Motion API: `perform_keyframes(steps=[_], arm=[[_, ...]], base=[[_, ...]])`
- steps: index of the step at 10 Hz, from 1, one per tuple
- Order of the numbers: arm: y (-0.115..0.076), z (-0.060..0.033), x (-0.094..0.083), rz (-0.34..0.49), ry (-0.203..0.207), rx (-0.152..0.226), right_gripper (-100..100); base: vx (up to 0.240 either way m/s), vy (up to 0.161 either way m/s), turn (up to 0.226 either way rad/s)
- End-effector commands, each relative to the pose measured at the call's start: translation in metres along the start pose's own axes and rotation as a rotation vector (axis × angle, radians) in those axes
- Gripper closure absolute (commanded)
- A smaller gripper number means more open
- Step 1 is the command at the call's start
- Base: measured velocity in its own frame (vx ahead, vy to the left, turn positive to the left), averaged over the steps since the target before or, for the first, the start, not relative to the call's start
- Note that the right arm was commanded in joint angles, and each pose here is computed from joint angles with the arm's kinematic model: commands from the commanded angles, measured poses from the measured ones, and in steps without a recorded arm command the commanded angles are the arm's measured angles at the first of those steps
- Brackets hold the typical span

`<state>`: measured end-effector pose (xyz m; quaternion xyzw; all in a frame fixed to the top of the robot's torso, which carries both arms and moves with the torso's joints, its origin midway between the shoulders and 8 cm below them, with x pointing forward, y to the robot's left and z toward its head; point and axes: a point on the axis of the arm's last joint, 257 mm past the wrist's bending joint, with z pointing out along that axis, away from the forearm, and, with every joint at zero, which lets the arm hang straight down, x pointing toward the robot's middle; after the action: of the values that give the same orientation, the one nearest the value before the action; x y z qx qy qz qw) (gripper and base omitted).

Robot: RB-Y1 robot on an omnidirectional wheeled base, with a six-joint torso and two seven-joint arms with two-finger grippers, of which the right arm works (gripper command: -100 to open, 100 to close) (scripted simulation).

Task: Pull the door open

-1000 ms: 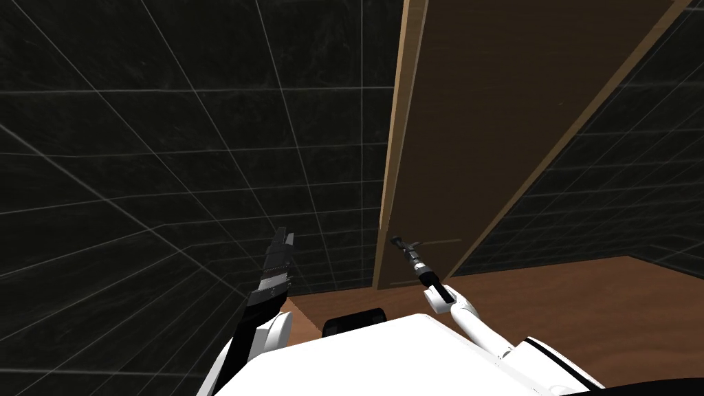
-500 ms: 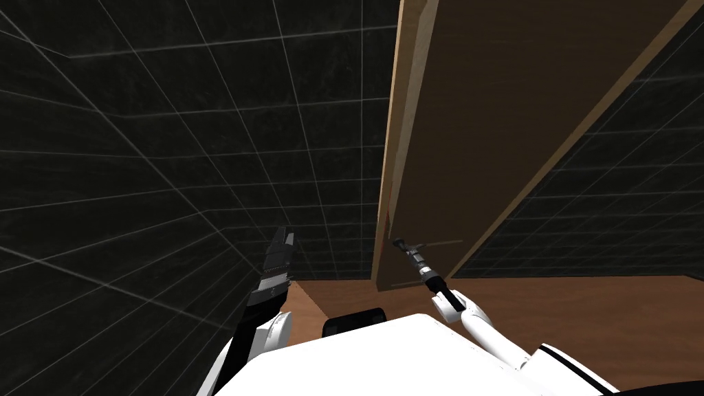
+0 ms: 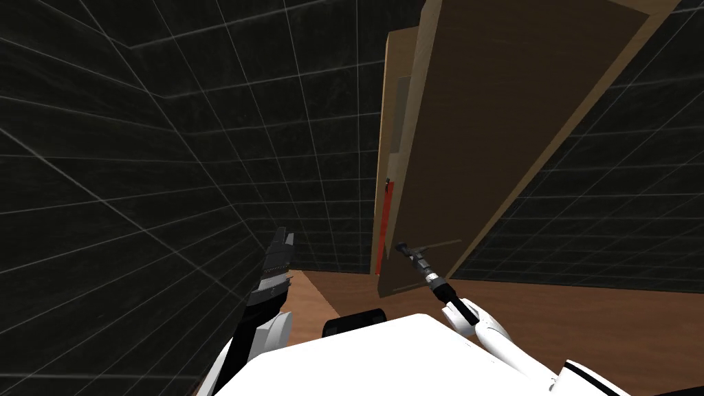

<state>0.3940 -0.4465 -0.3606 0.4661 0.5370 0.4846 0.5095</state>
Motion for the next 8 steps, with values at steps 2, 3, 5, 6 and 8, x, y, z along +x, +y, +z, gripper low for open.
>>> perform_keyframes(steps=[2,3,5,6,8], arm=[[0.001,-0.0122,-0.005,-0.003,0.016,-0.008,100],[0.002,-0.0195,-0.007,-0.004,0.024,-0.010,100],[0.002,-0.0307,-0.010,-0.005,0.036,-0.013,100],[0.003,-0.0377,-0.011,-0.006,0.043,-0.015,100],[0.003,-0.0463,-0.014,-0.007,0.053,-0.016,100]], base=[[-0.182,-0.075,0.159],[-0.187,-0.064,0.186],[-0.153,-0.069,0.136],[-0.178,-0.067,0.160],[-0.173,-0.076,0.114]])
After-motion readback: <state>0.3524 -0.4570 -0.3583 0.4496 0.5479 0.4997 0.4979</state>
